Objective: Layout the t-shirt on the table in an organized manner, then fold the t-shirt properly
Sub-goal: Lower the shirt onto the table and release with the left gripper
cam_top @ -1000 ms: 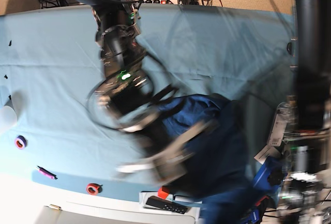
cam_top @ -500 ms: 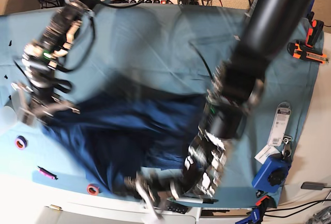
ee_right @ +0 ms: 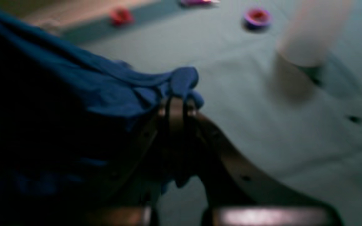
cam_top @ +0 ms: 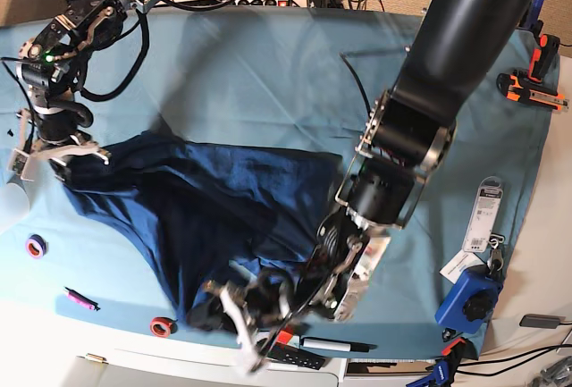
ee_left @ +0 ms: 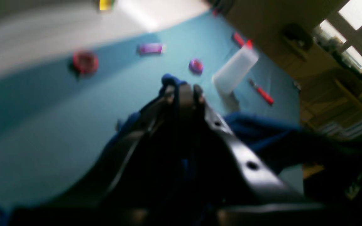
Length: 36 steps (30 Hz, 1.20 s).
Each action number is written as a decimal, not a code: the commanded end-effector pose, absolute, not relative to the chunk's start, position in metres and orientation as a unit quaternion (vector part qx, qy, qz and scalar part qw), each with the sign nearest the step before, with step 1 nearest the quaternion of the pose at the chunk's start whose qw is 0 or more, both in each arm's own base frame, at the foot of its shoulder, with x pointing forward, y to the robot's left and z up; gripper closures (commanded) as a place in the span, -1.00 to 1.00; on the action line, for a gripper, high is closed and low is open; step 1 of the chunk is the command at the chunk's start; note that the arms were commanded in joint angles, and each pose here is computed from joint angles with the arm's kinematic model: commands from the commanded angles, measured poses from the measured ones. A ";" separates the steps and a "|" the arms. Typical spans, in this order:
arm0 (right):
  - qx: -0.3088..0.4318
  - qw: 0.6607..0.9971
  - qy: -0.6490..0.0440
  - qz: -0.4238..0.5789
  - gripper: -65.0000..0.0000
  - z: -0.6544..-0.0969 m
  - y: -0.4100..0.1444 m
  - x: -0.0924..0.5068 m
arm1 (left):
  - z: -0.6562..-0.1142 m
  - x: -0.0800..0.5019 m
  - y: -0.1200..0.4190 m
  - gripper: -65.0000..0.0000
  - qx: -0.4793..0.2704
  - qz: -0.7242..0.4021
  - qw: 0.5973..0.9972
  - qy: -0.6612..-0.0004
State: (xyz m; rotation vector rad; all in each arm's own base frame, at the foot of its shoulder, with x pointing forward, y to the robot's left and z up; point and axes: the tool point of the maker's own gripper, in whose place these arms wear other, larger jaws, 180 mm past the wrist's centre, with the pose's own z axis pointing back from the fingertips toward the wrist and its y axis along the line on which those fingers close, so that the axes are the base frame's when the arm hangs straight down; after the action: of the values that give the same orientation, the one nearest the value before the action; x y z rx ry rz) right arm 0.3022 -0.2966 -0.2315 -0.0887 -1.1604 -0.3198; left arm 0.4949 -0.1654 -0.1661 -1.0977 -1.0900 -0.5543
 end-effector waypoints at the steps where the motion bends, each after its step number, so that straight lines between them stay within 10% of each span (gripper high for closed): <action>1: -0.037 0.809 -0.571 -0.137 1.00 -0.215 -0.292 0.308 | -0.119 0.495 -0.181 1.00 -0.499 -0.268 0.637 -0.522; 5: 0.001 0.804 -0.580 -0.128 1.00 -0.217 -0.274 0.312 | -0.129 0.496 -0.195 0.06 -0.420 -0.336 0.649 -0.538; 13: 0.054 0.790 -0.600 -0.114 1.00 -0.211 -0.252 0.317 | -0.166 0.504 -0.191 0.06 -0.334 -0.355 0.712 -0.504; 27: -0.041 0.714 -0.681 -0.157 1.00 -0.146 -0.300 0.341 | -0.217 0.474 -0.039 0.19 -0.442 -0.316 0.775 -0.323; 36: 0.081 0.703 -0.697 -0.115 1.00 -0.120 -0.243 0.443 | -0.295 0.425 0.018 0.19 -0.434 -0.277 0.805 -0.295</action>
State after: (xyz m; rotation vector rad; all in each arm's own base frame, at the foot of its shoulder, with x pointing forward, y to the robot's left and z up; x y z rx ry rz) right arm 0.4407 -0.2439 -0.1502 0.1725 -1.4518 -0.2747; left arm 0.4090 0.0261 -0.3256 -0.8955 -0.5483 -0.5748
